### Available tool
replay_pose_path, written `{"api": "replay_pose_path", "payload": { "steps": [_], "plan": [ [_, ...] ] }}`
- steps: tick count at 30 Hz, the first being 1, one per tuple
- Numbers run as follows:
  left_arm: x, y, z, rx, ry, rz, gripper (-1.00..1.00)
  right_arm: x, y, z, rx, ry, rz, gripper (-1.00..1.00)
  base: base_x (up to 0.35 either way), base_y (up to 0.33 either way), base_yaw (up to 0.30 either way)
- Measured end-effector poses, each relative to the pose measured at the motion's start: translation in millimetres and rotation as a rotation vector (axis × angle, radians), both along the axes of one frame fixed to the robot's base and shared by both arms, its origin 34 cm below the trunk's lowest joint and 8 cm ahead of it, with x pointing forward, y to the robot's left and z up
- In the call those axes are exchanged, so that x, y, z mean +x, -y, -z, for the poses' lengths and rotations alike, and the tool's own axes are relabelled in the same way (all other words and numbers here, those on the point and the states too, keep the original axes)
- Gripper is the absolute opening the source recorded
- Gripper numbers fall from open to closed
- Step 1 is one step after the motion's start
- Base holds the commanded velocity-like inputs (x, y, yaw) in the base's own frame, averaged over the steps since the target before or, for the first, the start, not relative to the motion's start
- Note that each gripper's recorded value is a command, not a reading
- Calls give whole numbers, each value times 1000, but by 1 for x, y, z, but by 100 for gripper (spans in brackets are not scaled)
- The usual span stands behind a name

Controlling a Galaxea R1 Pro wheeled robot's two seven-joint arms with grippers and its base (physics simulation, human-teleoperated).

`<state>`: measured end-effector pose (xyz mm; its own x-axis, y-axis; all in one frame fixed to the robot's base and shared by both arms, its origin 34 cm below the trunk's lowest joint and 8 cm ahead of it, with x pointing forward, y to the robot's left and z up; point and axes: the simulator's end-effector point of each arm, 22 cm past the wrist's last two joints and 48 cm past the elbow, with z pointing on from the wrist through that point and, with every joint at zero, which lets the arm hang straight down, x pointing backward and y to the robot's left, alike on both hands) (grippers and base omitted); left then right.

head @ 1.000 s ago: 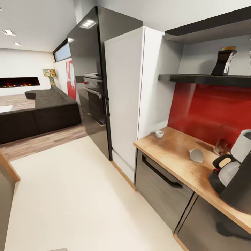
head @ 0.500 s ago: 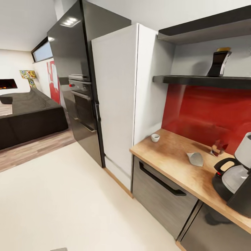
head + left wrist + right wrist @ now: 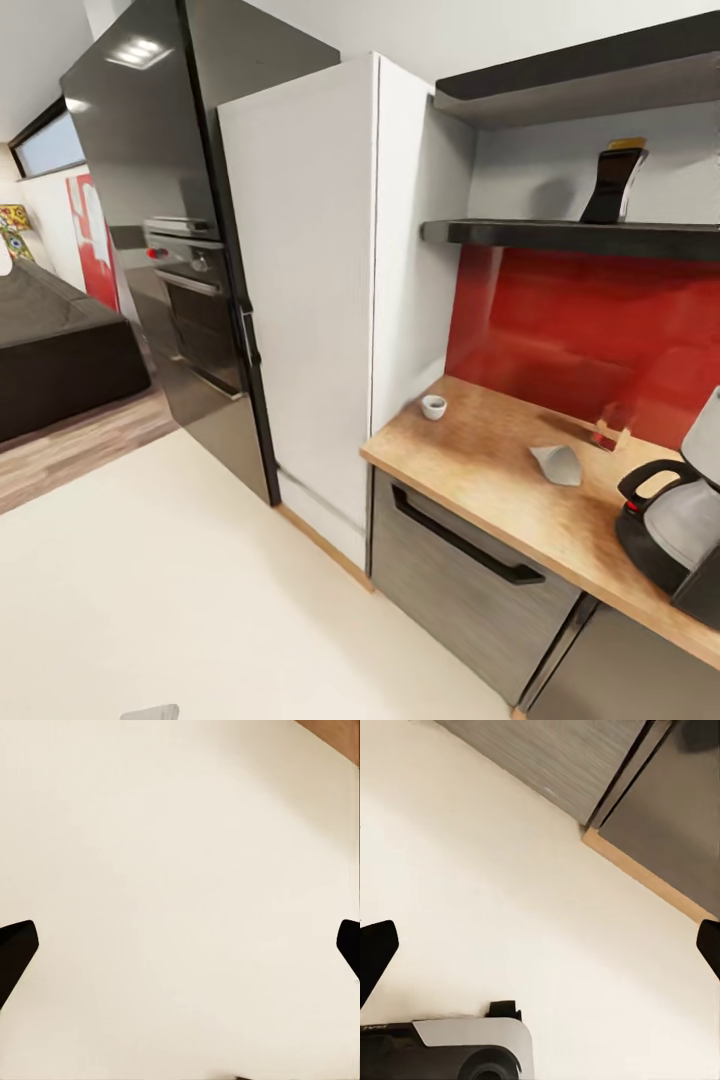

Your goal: Set up a coffee station on the kitchen countertop: keep the coffee maker on the countertop, move the bottle of coffee from the kitchen shelf to the counter next to the coffee maker, place a paper coffee filter on top of the coffee maker, put the saucer next to the coffee maker with the coffee cup on the saucer, and place the electric kettle next to the coffee maker.

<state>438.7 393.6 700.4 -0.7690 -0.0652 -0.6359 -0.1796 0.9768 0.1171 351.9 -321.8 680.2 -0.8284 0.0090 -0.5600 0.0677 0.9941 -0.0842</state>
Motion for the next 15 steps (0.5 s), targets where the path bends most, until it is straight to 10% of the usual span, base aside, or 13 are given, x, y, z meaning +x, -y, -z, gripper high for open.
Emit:
{"api": "replay_pose_path", "payload": {
  "steps": [15],
  "plan": [
    [0, 5, 1, -7, -3, 6, 100, -16, 0, 9, 1, -38, -2, 100, 68, 87, -274]
  ]
}}
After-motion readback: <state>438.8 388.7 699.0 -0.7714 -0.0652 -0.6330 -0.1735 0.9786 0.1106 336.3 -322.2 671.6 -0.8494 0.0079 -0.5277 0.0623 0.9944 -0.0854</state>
